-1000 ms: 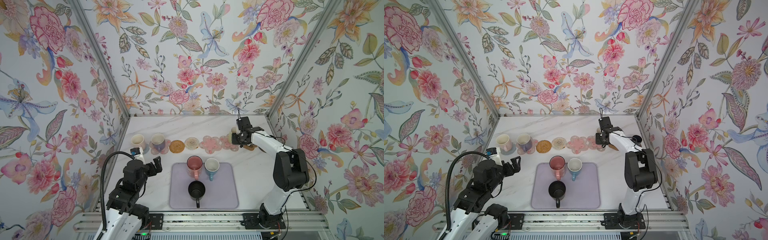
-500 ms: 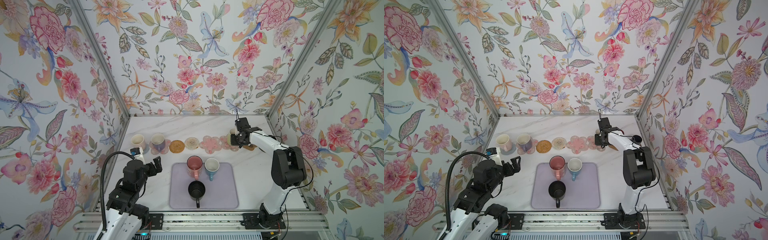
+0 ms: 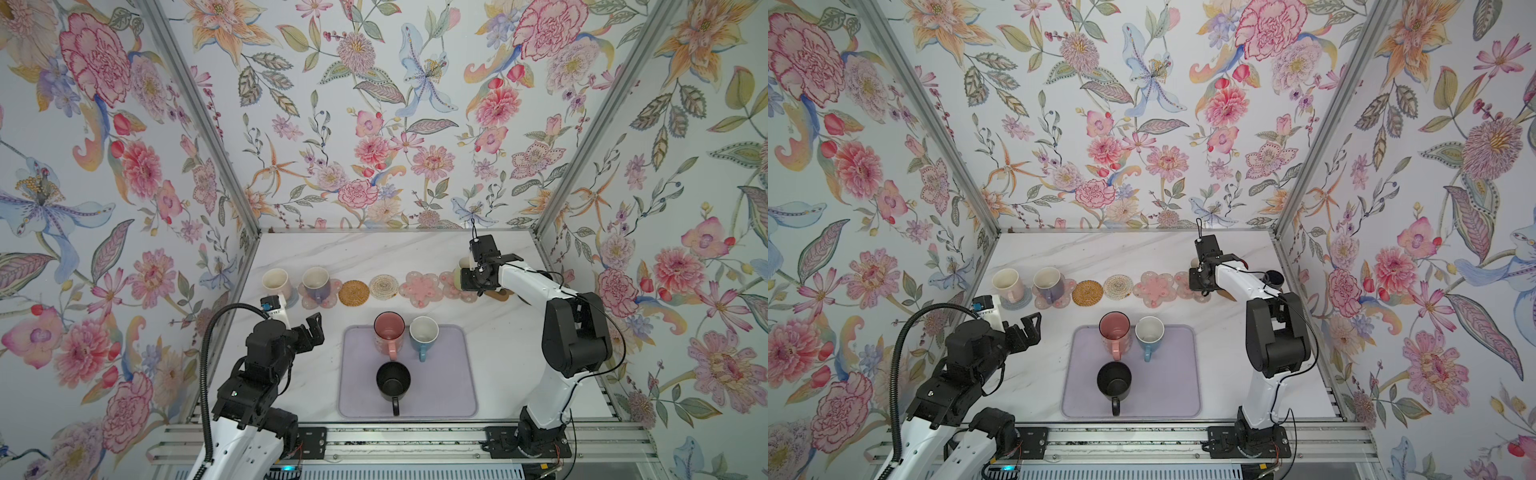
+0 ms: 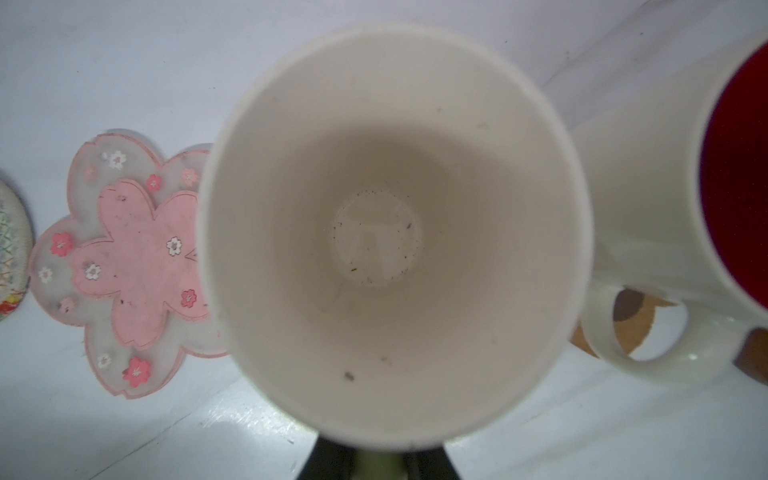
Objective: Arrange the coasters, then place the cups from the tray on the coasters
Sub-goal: 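Carry the green-handled mug over the pink flower coaster beside the paw-print coaster, then lower the green-handled mug onto the pink flower coaster and open the right gripper, then raise the right gripper away from the placed green-handled mug, then move the left gripper over the black mug on the tray, then lower the left gripper and grasp the black mug by its rim, then lift the black mug and carry it toward the rattan coaster, then lower the black mug onto the rattan coaster with the left gripper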
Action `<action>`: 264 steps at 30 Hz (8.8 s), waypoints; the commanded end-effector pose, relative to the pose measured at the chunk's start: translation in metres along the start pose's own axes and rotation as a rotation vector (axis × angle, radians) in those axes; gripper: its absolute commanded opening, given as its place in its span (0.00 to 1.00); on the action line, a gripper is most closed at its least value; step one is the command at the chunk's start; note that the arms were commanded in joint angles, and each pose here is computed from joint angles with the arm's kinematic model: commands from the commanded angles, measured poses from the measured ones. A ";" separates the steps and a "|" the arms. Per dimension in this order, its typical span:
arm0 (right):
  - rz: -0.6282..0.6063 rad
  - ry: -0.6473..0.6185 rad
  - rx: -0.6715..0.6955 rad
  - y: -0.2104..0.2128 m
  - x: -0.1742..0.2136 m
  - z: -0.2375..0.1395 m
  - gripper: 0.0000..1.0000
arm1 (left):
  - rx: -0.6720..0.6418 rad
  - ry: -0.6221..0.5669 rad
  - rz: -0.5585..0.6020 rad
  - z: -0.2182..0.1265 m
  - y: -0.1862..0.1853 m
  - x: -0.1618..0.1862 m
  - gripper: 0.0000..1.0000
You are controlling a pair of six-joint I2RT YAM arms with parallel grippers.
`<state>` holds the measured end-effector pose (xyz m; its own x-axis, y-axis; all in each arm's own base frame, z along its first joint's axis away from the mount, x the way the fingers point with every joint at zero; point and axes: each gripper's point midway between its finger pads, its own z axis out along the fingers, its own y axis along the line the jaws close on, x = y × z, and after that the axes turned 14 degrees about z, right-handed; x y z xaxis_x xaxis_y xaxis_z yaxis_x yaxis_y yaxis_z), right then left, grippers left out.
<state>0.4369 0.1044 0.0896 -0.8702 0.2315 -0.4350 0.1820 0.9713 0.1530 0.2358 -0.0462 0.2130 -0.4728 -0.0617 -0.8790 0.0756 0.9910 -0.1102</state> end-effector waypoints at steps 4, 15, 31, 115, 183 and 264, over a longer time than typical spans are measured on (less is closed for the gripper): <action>-0.010 -0.079 -0.037 0.014 -0.019 -0.009 0.21 | -0.012 -0.017 -0.007 0.000 0.002 -0.001 0.99; 0.010 -0.113 -0.054 0.014 -0.023 -0.024 0.48 | -0.012 -0.022 -0.007 0.000 0.002 -0.002 0.99; 0.124 -0.268 -0.209 -0.002 -0.001 -0.114 0.98 | -0.023 -0.018 -0.009 -0.001 0.004 -0.002 0.99; 0.156 -0.345 -0.186 -0.045 0.044 -0.138 0.99 | 0.335 0.629 0.274 -0.083 -0.228 0.204 0.88; 0.151 -0.327 -0.203 -0.042 0.048 -0.136 0.99 | 0.146 0.632 0.294 -0.049 -0.190 0.192 0.00; 0.152 -0.317 -0.215 -0.042 0.050 -0.137 0.99 | 0.068 0.499 0.298 0.216 -0.089 0.000 0.00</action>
<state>0.3267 0.0696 0.1873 -0.6446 0.4028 -0.6498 0.1595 0.9021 0.4010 0.3981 -0.1547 0.1019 -0.8231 0.3069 -0.4778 0.3138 0.9471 0.0677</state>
